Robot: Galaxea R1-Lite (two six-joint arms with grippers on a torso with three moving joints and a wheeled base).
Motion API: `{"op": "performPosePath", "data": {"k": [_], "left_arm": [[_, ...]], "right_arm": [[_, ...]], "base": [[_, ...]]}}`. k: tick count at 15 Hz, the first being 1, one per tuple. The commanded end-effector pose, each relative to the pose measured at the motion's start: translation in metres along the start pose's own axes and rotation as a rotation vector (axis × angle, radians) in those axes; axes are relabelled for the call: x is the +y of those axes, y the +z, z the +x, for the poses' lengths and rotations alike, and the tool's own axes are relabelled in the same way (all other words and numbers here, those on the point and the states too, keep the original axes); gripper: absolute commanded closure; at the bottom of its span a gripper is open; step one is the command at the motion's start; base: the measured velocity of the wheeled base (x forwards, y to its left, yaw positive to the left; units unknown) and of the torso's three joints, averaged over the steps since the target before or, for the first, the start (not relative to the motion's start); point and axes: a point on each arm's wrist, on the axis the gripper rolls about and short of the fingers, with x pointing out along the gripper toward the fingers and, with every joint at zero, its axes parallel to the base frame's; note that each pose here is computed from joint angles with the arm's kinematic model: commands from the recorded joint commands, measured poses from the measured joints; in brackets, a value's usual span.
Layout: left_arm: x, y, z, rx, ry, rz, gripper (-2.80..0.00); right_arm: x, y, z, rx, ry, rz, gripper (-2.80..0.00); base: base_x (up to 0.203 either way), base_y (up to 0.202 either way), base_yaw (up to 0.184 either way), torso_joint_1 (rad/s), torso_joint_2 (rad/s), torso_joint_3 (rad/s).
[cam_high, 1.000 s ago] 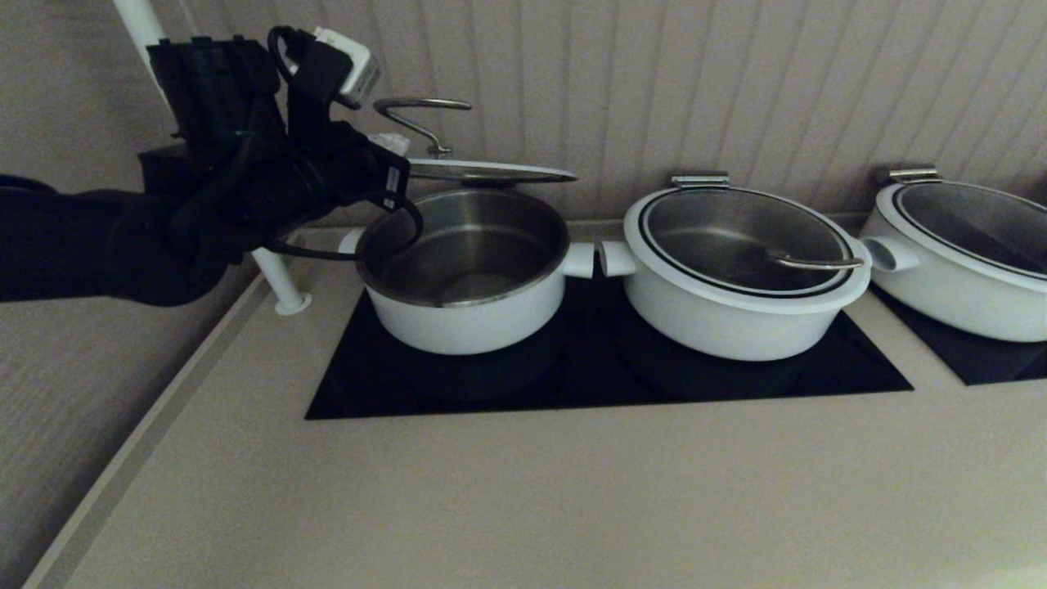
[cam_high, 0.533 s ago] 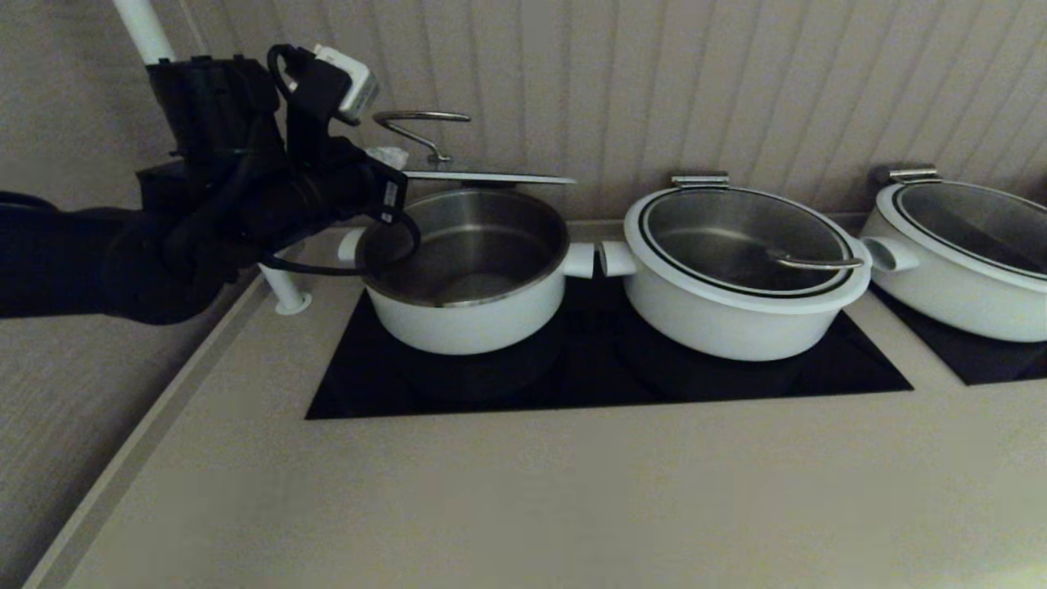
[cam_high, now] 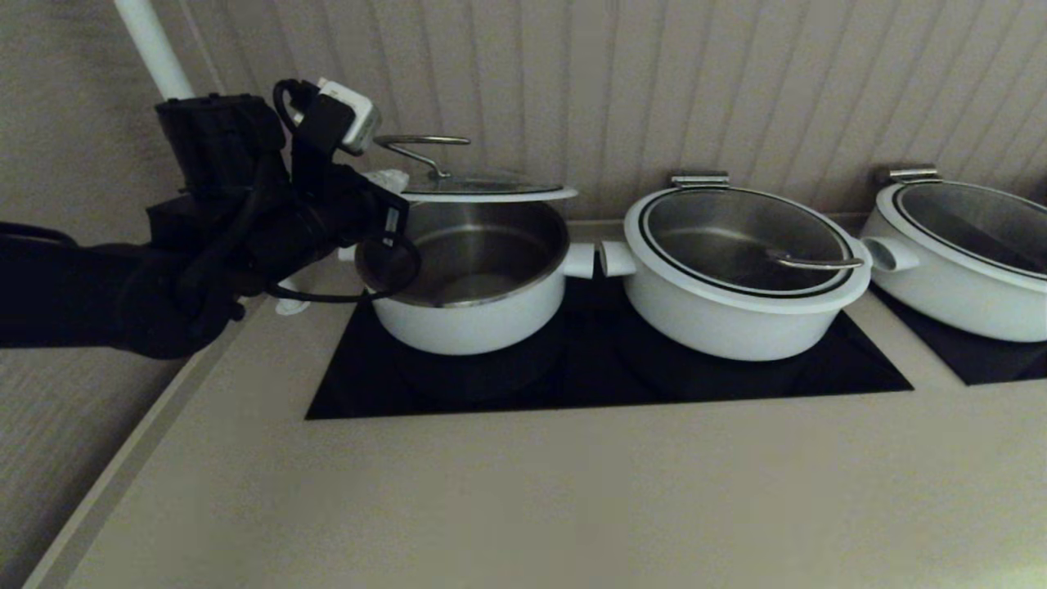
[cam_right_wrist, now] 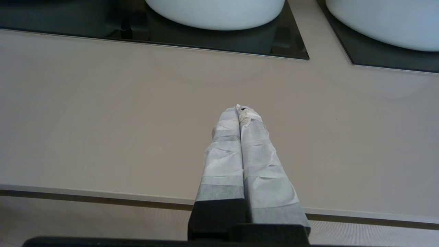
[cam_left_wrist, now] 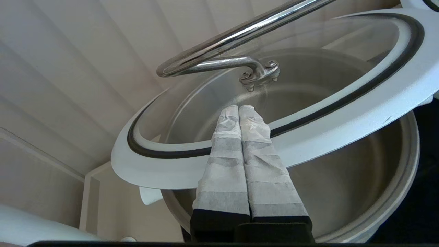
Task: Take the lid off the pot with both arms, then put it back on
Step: Close the pot lid
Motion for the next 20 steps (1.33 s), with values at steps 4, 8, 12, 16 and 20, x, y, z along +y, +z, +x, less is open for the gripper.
{"op": "performPosePath", "data": {"k": [4,8,12,16,20], "left_arm": [[-0.004,-0.012,-0.002,0.027,-0.008,0.004,0.00],[-0.008,-0.023,-0.006,0.032,-0.010,0.002,0.00],[-0.011,-0.030,-0.009,0.056,-0.017,0.000,0.00],[-0.014,-0.038,-0.010,0.060,-0.019,0.001,0.00],[-0.017,-0.046,-0.011,0.085,-0.028,-0.002,0.00]], "right_arm": [[0.000,0.000,0.000,0.001,0.001,-0.002,0.00],[0.000,0.000,0.000,0.000,0.000,-0.001,0.00],[0.000,0.000,0.000,0.001,0.001,-0.002,0.00],[0.000,0.000,0.000,0.000,0.000,-0.002,0.00],[0.000,0.000,0.000,0.000,0.001,-0.001,0.00]], "base": [[0.000,0.000,0.000,0.000,0.00,0.000],[0.000,0.000,0.000,0.000,0.00,0.000],[0.000,0.000,0.000,0.000,0.00,0.000],[0.000,0.000,0.000,0.000,0.00,0.000],[0.000,0.000,0.000,0.000,0.00,0.000]]}}
